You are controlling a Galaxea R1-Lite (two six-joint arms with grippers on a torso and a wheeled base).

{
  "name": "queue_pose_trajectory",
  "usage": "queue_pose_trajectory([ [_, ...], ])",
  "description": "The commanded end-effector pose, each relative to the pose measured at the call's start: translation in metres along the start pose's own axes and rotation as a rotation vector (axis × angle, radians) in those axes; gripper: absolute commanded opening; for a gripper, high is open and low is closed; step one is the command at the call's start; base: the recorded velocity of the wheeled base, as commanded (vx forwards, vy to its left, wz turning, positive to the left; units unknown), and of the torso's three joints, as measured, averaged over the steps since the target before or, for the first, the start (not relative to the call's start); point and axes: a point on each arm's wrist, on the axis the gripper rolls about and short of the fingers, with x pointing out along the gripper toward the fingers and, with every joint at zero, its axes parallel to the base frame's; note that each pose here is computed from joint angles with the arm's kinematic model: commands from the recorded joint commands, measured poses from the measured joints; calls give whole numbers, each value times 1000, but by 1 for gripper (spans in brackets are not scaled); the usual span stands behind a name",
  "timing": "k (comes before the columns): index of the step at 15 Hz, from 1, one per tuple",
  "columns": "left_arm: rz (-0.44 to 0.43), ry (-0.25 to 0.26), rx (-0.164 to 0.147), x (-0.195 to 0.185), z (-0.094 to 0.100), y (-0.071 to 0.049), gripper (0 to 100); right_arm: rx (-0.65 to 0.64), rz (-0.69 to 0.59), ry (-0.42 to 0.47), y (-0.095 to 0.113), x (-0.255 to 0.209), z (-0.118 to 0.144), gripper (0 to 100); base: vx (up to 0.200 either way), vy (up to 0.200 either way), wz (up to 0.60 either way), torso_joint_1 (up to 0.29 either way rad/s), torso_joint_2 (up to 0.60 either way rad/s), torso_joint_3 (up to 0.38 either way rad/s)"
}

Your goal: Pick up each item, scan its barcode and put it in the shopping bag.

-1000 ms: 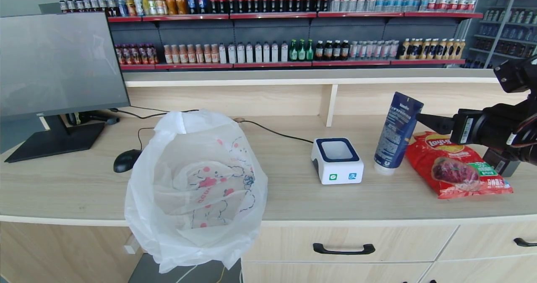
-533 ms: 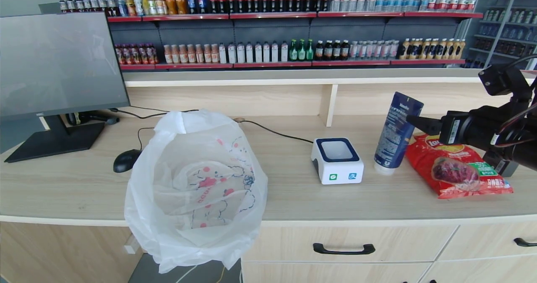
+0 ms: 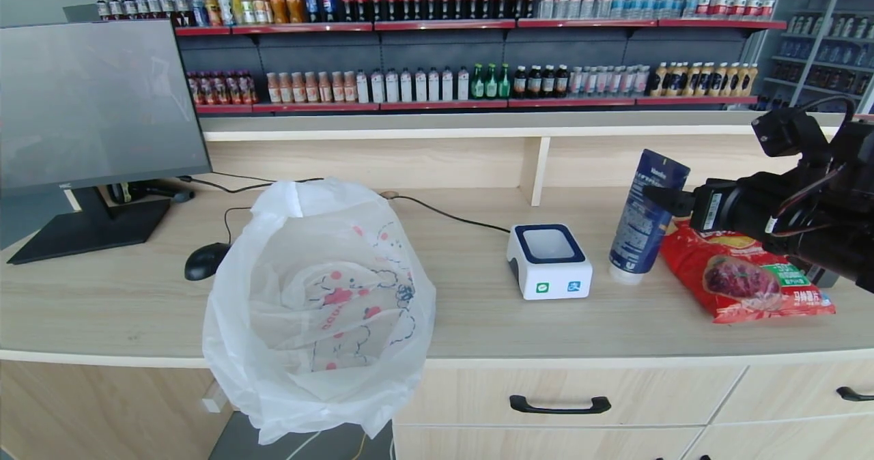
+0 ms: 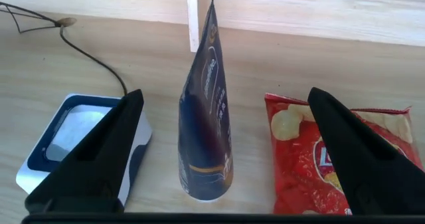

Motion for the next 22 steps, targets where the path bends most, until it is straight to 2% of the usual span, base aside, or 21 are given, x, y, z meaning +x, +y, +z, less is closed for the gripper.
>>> queue_pose_trajectory([
  [1, -1, 0, 0, 0, 0, 0, 100, -1, -6, 10, 7, 4, -3, 100, 0, 0, 0, 0, 0, 0],
  [3, 1, 0, 0, 0, 0, 0, 100, 15, -1, -31, 17, 5, 2, 100, 0, 0, 0, 0, 0, 0],
  [6, -1, 0, 0, 0, 0, 0, 100, 56, -49, -152, 19, 19, -6, 100, 0, 0, 0, 0, 0, 0],
  [9, 1, 0, 0, 0, 0, 0, 100, 60, -75, -149, 24, 20, -14, 100, 0, 0, 0, 0, 0, 0],
  [11, -1, 0, 0, 0, 0, 0, 100, 48, -64, -185, 28, 23, -15, 100, 0, 0, 0, 0, 0, 0],
  [14, -1, 0, 0, 0, 0, 0, 100, 21, -63, -253, 31, 31, -28, 100, 0, 0, 0, 0, 0, 0],
  [18, -1, 0, 0, 0, 0, 0, 100, 17, -57, -273, 34, 29, -57, 100, 0, 0, 0, 0, 0, 0],
  [21, -1, 0, 0, 0, 0, 0, 100, 18, -62, -333, 34, 39, -68, 100, 0, 0, 0, 0, 0, 0],
  [22, -1, 0, 0, 0, 0, 0, 100, 19, -61, -324, 34, 41, -71, 100, 0, 0, 0, 0, 0, 0],
])
